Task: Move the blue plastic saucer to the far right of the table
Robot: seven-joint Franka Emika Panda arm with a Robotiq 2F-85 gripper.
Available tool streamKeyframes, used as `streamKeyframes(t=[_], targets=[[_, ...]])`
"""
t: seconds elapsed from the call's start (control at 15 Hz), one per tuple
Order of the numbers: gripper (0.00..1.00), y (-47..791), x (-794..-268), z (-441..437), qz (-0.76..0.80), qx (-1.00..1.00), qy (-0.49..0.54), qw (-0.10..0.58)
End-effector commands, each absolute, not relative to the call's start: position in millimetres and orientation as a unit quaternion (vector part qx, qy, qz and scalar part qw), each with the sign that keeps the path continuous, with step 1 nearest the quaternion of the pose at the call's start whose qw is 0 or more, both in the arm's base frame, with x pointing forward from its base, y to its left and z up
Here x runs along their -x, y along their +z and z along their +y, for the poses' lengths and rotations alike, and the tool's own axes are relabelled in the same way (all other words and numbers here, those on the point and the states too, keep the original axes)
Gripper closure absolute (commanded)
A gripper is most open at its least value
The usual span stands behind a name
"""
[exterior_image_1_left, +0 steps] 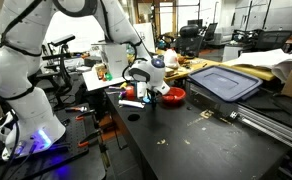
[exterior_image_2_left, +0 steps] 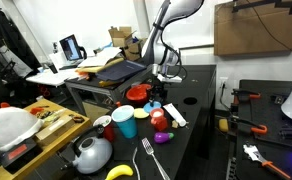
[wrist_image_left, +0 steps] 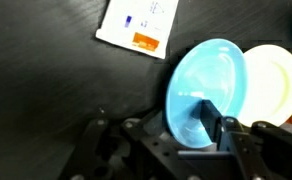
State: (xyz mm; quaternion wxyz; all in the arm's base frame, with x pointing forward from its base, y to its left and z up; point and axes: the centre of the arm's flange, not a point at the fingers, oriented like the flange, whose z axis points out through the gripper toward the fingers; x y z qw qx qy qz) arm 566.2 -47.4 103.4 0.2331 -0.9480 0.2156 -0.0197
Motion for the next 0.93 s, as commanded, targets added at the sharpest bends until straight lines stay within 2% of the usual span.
streamKeyframes(t=[0.0,0.2,0.27,0.33,0.87], targets=[[0.87,101.5,-568.6,-45.2,0.198,0.945,-0.018,0.261],[0.98,108.6,-566.0,-45.2,0.187,0.944,-0.021,0.271],[0.94,111.9,-564.6,-46.1,0.184,0.944,-0.023,0.273],[0.97,116.1,-561.2,-47.3,0.179,0.944,-0.025,0.277],[0.97,147.3,-532.7,-56.9,0.184,0.948,-0.028,0.259]])
